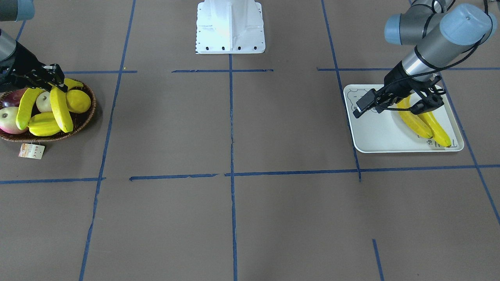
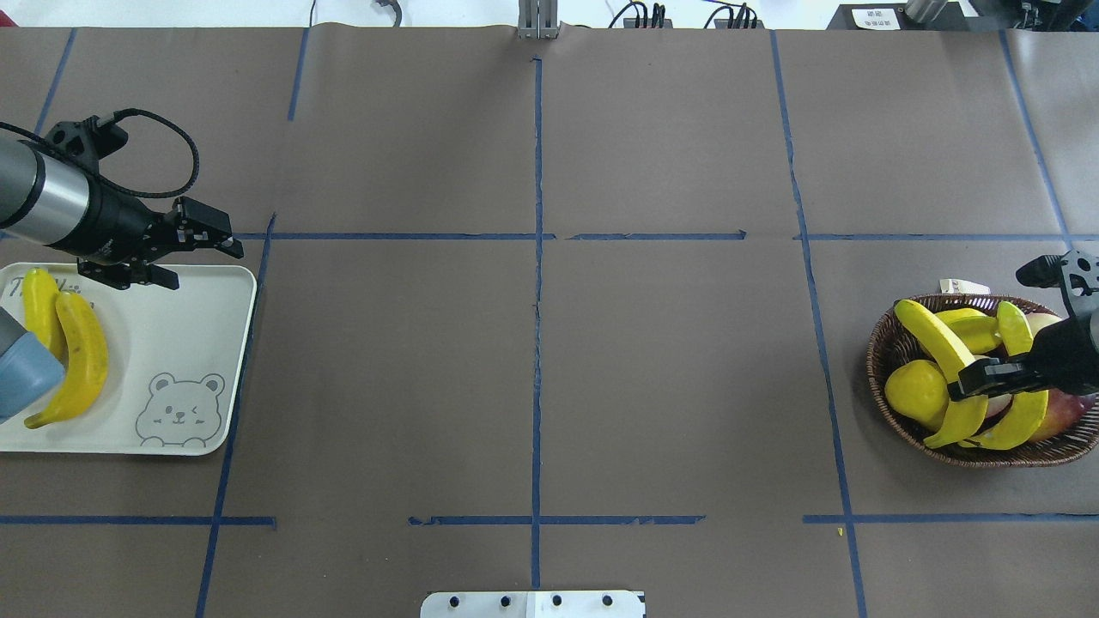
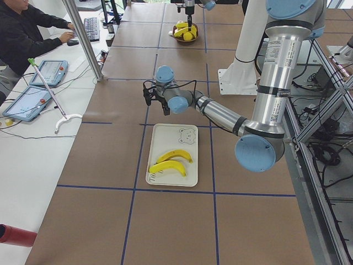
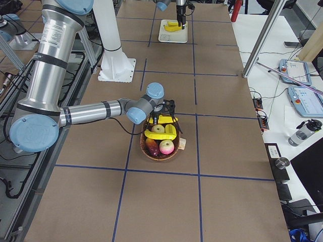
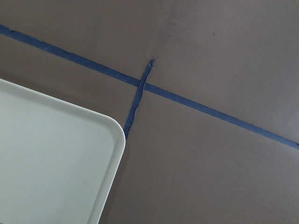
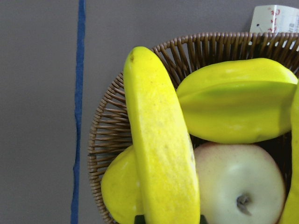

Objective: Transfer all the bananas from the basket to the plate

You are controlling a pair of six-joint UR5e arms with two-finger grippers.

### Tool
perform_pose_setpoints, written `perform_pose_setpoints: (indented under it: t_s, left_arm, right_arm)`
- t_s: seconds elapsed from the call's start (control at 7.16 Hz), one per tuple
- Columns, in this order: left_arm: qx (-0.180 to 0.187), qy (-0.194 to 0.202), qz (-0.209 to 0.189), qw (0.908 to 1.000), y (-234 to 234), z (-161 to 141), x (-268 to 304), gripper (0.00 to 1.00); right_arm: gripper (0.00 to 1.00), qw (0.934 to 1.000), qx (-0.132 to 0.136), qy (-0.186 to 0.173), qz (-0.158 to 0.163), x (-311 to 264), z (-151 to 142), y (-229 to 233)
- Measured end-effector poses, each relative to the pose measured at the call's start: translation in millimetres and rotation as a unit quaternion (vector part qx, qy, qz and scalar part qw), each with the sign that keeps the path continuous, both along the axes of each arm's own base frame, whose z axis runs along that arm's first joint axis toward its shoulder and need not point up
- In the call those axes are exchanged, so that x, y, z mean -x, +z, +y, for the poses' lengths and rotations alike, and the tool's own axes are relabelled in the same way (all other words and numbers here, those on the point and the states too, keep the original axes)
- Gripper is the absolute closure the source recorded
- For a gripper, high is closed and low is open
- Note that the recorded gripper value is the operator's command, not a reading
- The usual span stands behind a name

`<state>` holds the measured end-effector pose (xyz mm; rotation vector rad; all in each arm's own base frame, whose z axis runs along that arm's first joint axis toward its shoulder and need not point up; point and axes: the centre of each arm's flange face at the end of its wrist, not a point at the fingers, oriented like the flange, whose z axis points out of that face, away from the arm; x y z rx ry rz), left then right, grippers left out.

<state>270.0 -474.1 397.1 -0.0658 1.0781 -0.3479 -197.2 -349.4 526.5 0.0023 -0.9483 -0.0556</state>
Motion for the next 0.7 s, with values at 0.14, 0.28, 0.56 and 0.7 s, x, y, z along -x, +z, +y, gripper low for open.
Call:
perform_pose_setpoints:
  t_s: [0.14,0.28,0.56,0.7]
  left_arm:
    - [0.0,0.0,0.0,1.0,0.0,0.0,0.0,0.01]
    - [0.0,0.0,0.0,1.0,0.0,0.0,-0.1,0.01]
    - [0.0,0.001,0.001,1.0,-1.6,-0.5,-1.2,0.01]
    - [0.001,0.002,0.005,1.0,-6.1,-1.7,-3.1,0.01]
  right_arm:
    - [0.98,0.9999,0.006,0.01,-0.008,-14.5,-2.9,-1.6]
    - [0.98,0.9993,0.011,0.031,-0.017,-40.2,-5.8,-5.0]
    - [0.98,0.9961,0.01,0.075,-0.045,-88.3,-12.4,-26.2]
    - [0.97,0.9949,-0.002,0.08,-0.061,-91.9,-23.1,-43.8]
